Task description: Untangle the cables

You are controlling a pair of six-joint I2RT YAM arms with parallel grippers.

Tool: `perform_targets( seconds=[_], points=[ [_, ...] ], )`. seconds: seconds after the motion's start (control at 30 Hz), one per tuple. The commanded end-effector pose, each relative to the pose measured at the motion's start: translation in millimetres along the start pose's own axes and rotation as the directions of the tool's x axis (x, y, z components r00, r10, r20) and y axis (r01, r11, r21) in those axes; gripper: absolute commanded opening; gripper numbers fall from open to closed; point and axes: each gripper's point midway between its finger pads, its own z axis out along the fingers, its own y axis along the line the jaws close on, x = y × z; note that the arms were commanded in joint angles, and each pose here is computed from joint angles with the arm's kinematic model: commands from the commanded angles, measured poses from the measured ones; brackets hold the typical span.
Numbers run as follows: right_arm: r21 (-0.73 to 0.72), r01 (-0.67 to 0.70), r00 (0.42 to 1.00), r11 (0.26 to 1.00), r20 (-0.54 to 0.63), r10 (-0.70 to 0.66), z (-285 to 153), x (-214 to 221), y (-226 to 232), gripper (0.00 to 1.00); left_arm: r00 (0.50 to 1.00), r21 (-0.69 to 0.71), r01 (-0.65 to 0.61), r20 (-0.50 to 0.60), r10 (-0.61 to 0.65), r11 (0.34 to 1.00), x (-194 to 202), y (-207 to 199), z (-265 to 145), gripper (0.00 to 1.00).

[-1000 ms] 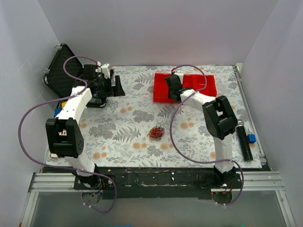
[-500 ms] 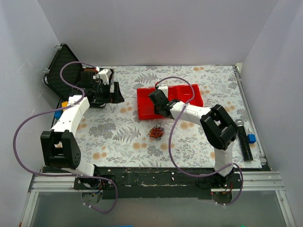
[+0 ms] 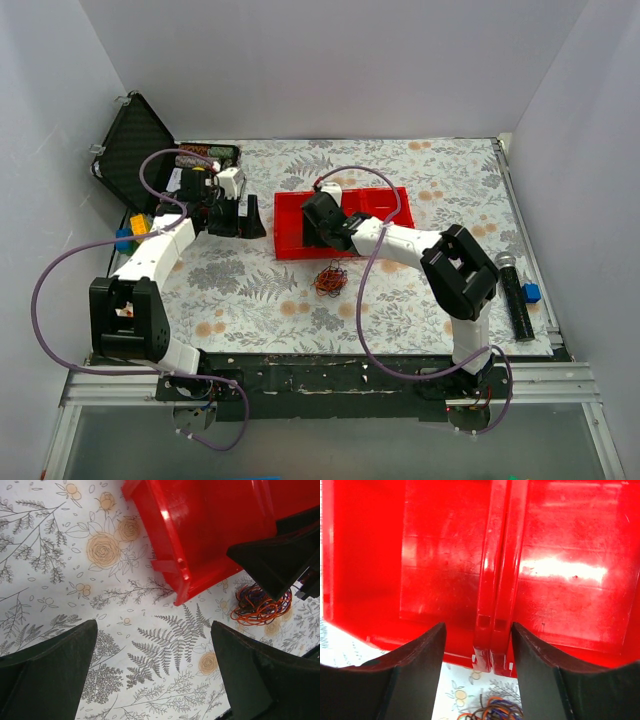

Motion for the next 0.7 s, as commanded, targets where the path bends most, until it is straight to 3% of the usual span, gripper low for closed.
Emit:
perform_targets(
  seconds=[0.0,0.27,0.43,0.67],
  points=[
    [-0.177,-0.010,0.995,0.984,0.093,0.026,-24.0,-38.0,42.4,0.65,0.995,0.027,-0.082,0.054,0.080,0.996,-13.1,-17.1,-3.8,0.98],
    [-0.227,0.082,0.973,0.970,0.228,-0.029,-94.1,-35.2,3.7,0.67,0.991,0.000,-0.104,0.081,0.104,0.995,-19.1,-27.5,15.0,0.98],
    [-0.304,0.114,0.980,0.946,0.192,-0.057,-104.7,0.0,-6.1,0.67,0.988,0.036,-0.128,0.091,0.124,0.991,-26.7,-40.6,10.5,0.98],
    [-0.286,0.164,0.986,0.944,0.032,-0.161,-70.0,44.1,-9.4,0.59,0.986,0.065,-0.157,0.060,0.153,0.986,-16.1,-61.1,0.1,0.98]
  ],
)
